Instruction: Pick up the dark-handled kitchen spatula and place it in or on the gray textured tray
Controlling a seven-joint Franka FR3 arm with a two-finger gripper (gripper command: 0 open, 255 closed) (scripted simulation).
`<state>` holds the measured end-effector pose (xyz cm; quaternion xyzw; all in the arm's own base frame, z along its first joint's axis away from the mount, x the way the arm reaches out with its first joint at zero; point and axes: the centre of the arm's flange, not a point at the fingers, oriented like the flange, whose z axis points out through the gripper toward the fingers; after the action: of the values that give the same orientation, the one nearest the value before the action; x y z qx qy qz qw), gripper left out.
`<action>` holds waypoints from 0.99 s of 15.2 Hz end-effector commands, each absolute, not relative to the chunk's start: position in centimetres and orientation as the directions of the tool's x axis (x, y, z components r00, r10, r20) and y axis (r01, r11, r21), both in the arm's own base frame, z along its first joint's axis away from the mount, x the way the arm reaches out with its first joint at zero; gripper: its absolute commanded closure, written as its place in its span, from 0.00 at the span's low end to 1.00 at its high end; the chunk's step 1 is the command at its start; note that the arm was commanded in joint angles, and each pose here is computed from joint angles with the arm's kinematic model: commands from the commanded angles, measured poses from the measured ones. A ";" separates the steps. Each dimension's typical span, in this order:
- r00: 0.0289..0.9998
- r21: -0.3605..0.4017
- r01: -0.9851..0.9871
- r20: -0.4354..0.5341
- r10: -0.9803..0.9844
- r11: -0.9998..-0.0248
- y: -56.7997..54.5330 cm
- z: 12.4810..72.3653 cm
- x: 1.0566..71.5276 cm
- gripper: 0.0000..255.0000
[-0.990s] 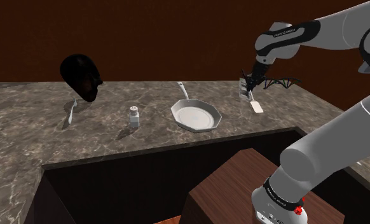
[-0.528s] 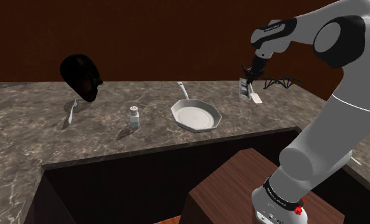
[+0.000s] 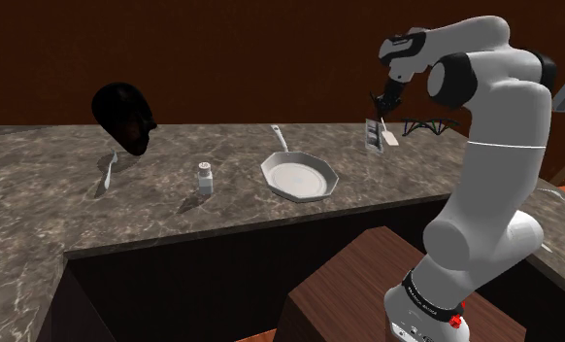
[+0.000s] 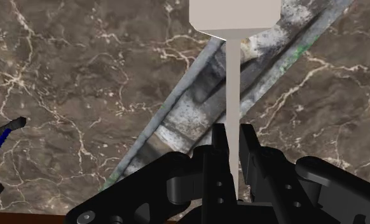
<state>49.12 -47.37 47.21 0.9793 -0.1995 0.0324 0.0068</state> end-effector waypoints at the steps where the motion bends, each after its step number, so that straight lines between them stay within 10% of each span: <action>1: 0.919 0.000 -0.389 0.066 -0.389 -0.921 -49.6 47.3 50.3 1.00; 15: 0.919 0.000 -0.389 0.066 -0.389 -0.921 -51.2 41.0 51.3 1.00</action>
<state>51.28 -51.20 41.66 0.9795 -0.1987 0.0324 0.0062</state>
